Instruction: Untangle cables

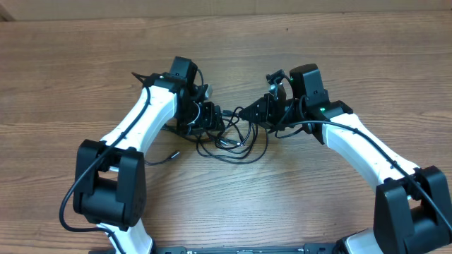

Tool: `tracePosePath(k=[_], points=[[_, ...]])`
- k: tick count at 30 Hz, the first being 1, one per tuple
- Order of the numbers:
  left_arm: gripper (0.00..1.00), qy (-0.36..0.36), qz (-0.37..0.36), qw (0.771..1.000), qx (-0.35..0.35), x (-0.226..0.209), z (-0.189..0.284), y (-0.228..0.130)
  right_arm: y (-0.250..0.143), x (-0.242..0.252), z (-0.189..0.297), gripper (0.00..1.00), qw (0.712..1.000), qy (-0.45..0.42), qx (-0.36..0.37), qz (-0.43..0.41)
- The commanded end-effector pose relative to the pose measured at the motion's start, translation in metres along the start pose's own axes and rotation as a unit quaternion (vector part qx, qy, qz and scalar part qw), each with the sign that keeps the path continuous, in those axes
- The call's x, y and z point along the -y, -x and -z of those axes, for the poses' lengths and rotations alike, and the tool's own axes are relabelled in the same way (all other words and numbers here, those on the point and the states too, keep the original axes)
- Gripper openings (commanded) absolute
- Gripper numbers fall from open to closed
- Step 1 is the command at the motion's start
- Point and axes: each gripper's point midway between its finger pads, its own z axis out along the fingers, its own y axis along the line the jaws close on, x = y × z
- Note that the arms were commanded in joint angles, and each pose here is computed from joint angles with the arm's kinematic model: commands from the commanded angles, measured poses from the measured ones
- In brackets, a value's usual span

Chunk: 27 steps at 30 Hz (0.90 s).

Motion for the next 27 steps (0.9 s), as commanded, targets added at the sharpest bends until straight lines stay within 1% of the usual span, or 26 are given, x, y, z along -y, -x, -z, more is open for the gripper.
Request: tracePosePath(k=[1,4,5,6,7,9,12,14,16,17,24,27], points=[[0.66,-0.036,0.046,0.998,0.02,0.006,0.022,0.01,0.005,-0.009,0.007,0.04,1.0,0.0,0.013,0.02],[0.51,-0.093,0.085,0.992,0.005,0.014,0.03,0.009,0.004,-0.001,0.007,0.04,1.0,-0.019,0.015,0.009],[0.47,-0.116,0.091,0.989,0.0,0.018,0.034,0.009,0.003,0.002,0.007,0.04,1.0,-0.025,0.015,0.005],[0.47,-0.132,0.096,0.987,-0.001,0.019,0.037,0.01,0.002,0.004,0.007,0.04,0.999,-0.031,0.013,0.0],[0.48,-0.139,0.108,0.984,0.0,0.018,0.04,0.012,0.001,0.007,0.007,0.04,0.999,-0.036,0.012,-0.004],[0.51,-0.136,0.157,0.978,0.003,0.009,0.043,0.016,-0.001,0.007,0.007,0.04,0.999,-0.038,0.009,0.006],[0.58,-0.113,0.216,0.97,0.009,-0.004,0.043,0.02,-0.001,0.007,0.007,0.04,0.999,-0.038,0.009,0.015],[0.62,-0.097,0.24,0.966,0.012,-0.008,0.041,0.02,0.0,0.007,0.007,0.04,0.999,-0.038,0.009,0.016],[0.72,-0.085,0.248,0.965,0.013,-0.009,0.038,0.019,0.0,0.007,0.007,0.04,0.999,-0.038,0.009,0.016],[0.74,-0.081,0.25,0.965,0.012,-0.008,0.037,0.018,0.0,0.007,0.007,0.04,0.999,-0.038,0.009,0.016],[0.76,-0.075,0.283,0.956,0.029,-0.004,0.033,0.027,-0.001,0.008,0.007,0.04,0.999,-0.039,0.008,0.014],[0.75,-0.077,0.291,0.953,0.035,-0.004,0.033,0.03,-0.002,0.008,0.007,0.04,0.999,-0.039,0.007,0.013]])
